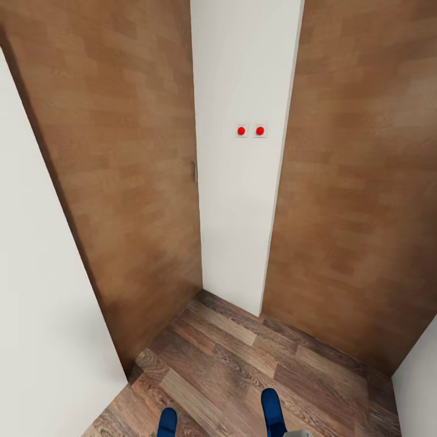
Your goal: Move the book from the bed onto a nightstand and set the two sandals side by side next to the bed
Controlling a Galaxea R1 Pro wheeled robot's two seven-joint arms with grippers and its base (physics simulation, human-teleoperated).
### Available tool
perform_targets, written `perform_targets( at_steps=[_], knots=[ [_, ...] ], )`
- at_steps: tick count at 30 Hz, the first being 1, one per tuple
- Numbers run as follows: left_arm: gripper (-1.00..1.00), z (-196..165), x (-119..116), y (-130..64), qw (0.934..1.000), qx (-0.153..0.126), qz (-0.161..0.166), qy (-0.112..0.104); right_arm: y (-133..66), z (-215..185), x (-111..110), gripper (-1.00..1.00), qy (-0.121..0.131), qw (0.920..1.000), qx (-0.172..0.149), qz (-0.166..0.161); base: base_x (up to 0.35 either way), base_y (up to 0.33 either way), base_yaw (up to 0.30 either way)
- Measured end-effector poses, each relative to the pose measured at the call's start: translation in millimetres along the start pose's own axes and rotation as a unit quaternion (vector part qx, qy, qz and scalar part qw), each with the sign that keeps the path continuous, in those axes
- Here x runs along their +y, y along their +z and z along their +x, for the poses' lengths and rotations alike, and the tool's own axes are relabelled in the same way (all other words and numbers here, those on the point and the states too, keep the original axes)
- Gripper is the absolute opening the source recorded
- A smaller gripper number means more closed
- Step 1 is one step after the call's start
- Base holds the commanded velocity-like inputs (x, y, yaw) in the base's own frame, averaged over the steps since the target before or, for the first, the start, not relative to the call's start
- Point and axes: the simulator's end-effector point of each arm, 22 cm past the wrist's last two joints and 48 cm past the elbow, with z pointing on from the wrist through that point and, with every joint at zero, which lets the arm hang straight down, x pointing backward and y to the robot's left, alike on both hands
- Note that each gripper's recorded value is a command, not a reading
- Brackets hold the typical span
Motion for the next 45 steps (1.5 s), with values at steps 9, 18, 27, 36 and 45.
perform_targets(
  at_steps=[9,18,27,36,45],
  knots=[
    [-1.0,0.0,0.0,0.0,1.0,0.0,0.0,0.0,0.0,0.0,-0.2,-1.0,0.0,1.0,0.0,0.0,0.0,0.0,0.29],
    [-1.0,0.0,0.0,0.0,1.0,0.0,0.0,0.0,0.0,0.0,-0.2,-1.0,0.0,1.0,0.0,0.0,0.0,0.0,0.29],
    [-1.0,0.0,0.0,0.0,1.0,0.0,0.0,0.0,0.0,0.0,-0.2,-1.0,0.0,1.0,0.0,0.0,0.0,0.0,0.29],
    [-1.0,0.0,0.0,0.0,1.0,0.0,0.0,0.0,0.0,0.0,-0.2,-1.0,0.0,1.0,0.0,0.0,0.0,0.0,0.29],
    [-1.0,0.0,0.0,0.1,1.0,0.0,0.0,0.0,-0.1,0.0,-0.3,-1.0,0.0,1.0,0.0,0.0,0.0,0.0,0.131]
  ],
)
